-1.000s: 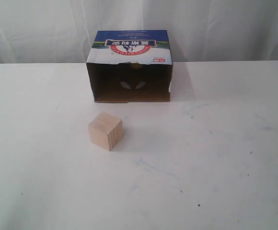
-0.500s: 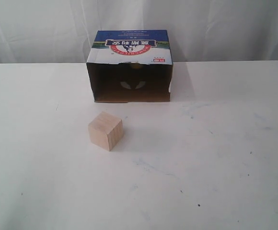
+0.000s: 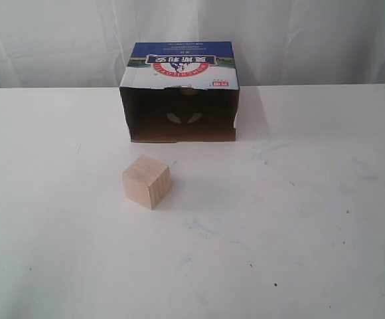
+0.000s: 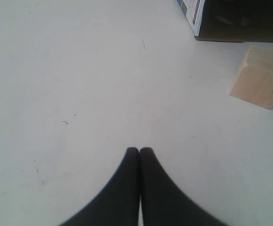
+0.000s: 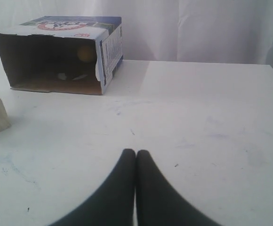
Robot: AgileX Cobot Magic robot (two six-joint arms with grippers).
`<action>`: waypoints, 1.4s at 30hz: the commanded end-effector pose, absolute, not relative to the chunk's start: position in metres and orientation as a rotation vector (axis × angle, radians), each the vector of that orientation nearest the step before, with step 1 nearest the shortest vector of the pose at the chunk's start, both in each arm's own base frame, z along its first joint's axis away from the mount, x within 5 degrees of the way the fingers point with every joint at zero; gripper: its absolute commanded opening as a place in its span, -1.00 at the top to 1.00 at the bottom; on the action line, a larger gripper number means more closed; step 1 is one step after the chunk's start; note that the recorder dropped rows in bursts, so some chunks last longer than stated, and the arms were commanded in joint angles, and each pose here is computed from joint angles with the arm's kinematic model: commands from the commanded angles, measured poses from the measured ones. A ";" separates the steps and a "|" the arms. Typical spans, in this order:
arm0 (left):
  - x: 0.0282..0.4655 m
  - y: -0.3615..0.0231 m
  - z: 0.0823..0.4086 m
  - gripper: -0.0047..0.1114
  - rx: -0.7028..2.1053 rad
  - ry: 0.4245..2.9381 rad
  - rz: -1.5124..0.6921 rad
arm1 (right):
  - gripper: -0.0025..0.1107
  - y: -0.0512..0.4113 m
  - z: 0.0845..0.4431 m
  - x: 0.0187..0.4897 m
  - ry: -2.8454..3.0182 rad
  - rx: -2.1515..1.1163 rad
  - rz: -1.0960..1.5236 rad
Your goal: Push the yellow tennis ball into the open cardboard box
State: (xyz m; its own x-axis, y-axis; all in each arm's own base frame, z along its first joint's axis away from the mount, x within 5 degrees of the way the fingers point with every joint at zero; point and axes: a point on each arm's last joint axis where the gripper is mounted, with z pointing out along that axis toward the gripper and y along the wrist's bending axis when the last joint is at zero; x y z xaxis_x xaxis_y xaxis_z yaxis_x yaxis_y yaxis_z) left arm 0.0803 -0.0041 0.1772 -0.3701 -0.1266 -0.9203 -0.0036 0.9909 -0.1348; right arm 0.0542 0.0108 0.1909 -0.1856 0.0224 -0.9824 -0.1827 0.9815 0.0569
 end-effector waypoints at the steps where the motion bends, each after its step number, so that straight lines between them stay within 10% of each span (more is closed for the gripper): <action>1: 0.080 -0.005 0.174 0.92 -0.088 1.960 -0.133 | 0.96 0.010 0.189 0.054 1.745 -0.137 0.163; 42: 0.080 -0.005 0.174 0.92 -0.088 1.960 -0.133 | 0.96 0.010 0.188 0.054 1.756 -0.140 0.161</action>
